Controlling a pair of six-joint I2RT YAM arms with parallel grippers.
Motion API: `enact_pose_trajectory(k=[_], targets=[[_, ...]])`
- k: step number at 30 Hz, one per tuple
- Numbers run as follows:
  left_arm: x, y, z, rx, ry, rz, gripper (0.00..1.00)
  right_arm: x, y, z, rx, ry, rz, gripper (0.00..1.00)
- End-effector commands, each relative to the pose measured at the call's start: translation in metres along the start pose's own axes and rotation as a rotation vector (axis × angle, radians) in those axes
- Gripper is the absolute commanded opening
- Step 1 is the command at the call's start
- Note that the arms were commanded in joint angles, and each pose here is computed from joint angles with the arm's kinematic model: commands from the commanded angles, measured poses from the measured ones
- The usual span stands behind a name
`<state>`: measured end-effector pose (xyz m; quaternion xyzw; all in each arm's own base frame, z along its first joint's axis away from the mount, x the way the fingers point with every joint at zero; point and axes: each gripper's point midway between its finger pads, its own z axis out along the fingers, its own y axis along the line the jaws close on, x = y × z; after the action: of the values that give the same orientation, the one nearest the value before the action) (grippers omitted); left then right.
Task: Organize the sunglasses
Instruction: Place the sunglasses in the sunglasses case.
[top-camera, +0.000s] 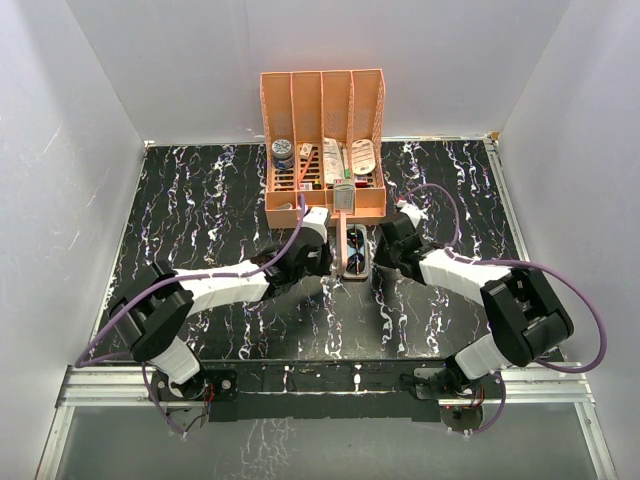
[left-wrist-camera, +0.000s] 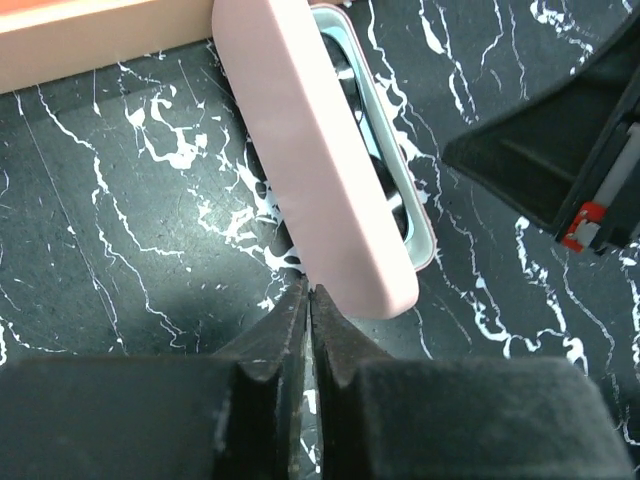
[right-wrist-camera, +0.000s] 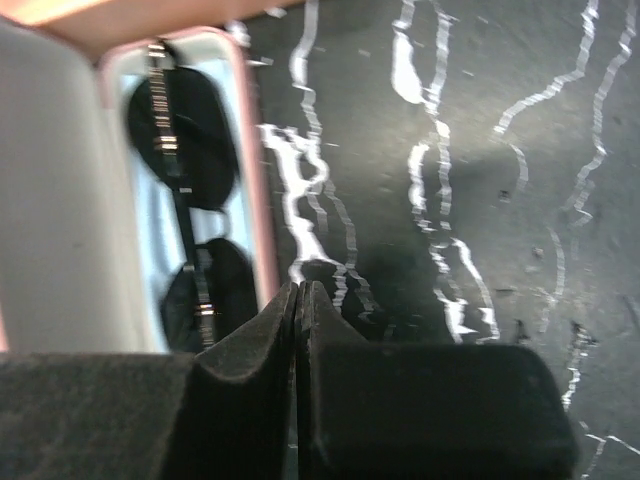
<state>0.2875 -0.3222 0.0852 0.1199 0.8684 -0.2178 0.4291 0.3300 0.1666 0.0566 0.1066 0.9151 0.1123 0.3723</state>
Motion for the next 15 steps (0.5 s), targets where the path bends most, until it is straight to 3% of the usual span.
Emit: enact_pose_trajectory(k=[1,5,11,15], targets=[[-0.039,-0.008,-0.011,0.019,-0.063,-0.022,0.12,-0.019,-0.004,0.000,-0.096,-0.059,0.060,0.00],[-0.049,-0.007,-0.010,0.027,-0.056,-0.052,0.40,-0.023,-0.013,0.002,-0.128,-0.071,0.085,0.01],[-0.057,-0.006,0.001,0.049,-0.009,-0.106,0.41,-0.019,-0.017,0.008,-0.179,-0.051,0.120,0.01],[-0.056,-0.011,0.010,0.076,0.017,-0.128,0.37,-0.018,-0.017,0.012,-0.194,-0.048,0.123,0.01]])
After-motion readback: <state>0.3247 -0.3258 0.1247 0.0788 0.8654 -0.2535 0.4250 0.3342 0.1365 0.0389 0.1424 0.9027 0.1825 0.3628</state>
